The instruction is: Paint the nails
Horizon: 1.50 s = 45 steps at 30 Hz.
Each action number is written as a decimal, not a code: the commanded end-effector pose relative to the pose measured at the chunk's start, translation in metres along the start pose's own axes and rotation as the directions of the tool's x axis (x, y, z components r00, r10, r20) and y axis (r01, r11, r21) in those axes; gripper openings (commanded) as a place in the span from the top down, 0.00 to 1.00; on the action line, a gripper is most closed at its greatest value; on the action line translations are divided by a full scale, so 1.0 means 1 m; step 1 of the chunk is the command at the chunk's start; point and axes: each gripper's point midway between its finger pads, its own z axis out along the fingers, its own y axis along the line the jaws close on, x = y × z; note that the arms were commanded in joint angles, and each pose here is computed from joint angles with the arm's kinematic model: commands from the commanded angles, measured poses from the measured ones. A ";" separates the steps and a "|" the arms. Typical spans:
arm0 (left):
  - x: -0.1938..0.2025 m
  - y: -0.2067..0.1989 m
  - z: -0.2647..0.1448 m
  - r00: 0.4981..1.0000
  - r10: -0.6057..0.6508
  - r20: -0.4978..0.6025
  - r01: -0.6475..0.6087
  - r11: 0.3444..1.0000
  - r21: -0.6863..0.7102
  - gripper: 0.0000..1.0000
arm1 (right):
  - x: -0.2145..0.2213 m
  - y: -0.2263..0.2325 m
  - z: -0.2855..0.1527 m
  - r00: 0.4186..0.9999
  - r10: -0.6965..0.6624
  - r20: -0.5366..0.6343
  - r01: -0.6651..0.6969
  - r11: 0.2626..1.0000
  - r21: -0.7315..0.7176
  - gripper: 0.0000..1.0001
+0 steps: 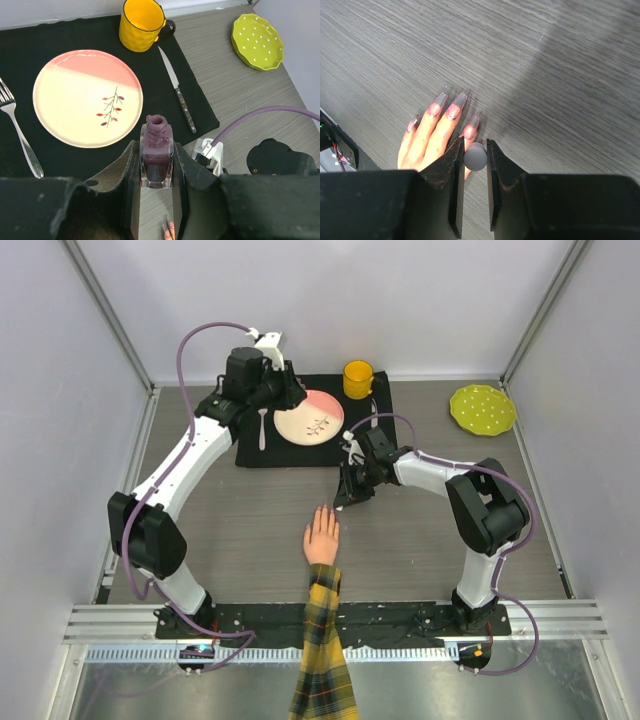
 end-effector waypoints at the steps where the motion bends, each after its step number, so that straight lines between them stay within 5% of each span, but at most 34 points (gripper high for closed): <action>1: -0.027 -0.007 -0.012 0.996 0.019 0.082 -0.021 0.999 0.024 1.00 | -0.016 0.008 -0.002 0.999 -0.022 0.034 0.022 1.000 -0.011 0.99; 45: -0.030 -0.009 -0.024 0.995 -0.010 0.101 0.008 1.000 0.023 1.00 | -0.017 0.014 -0.027 0.994 -0.029 0.110 0.030 0.999 -0.011 0.99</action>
